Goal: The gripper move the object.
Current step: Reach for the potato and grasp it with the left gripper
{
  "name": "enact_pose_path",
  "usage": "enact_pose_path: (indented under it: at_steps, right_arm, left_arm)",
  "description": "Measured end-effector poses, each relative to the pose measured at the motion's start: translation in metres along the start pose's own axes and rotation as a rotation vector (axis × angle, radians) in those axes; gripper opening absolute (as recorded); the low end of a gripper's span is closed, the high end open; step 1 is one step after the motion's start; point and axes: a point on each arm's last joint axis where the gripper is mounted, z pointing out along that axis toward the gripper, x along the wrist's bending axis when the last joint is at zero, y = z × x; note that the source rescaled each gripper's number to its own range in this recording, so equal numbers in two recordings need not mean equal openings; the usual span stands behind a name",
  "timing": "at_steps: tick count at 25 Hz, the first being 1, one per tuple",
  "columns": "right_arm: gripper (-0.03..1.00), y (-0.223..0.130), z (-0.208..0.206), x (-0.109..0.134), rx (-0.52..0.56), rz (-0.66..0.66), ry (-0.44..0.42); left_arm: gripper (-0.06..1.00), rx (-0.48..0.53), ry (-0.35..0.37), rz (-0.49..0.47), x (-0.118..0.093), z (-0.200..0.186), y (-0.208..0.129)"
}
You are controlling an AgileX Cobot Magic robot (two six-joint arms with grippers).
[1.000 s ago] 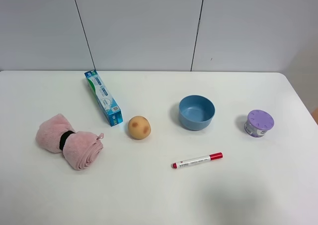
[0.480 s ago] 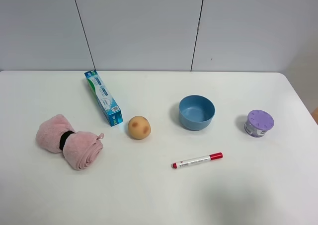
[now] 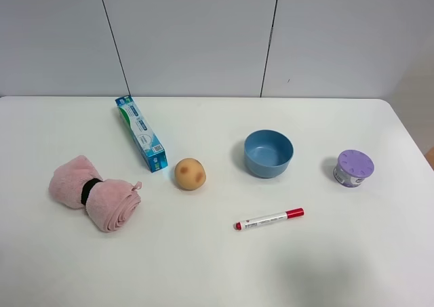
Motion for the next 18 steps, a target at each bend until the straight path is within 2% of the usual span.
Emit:
enact_pose_path:
  at_steps: [5, 8, 13, 18]
  right_arm:
    - [1.00, 0.000, 0.000, 0.000, 0.000, 0.000, 0.000]
    - [1.00, 0.000, 0.000, 0.000, 0.000, 0.000, 0.000]
    - [1.00, 0.000, 0.000, 0.000, 0.000, 0.000, 0.000]
    - [1.00, 0.000, 0.000, 0.000, 0.000, 0.000, 0.000]
  left_arm:
    - [0.99, 0.002, -0.032, -0.018, -0.003, -0.001, 0.003]
    - [0.99, 0.036, -0.051, -0.025, -0.003, 0.001, 0.020]
    - [0.99, 0.134, -0.073, 0.032, 0.001, 0.015, 0.069]
    - [0.99, 0.238, -0.096, 0.107, 0.007, 0.052, 0.129]
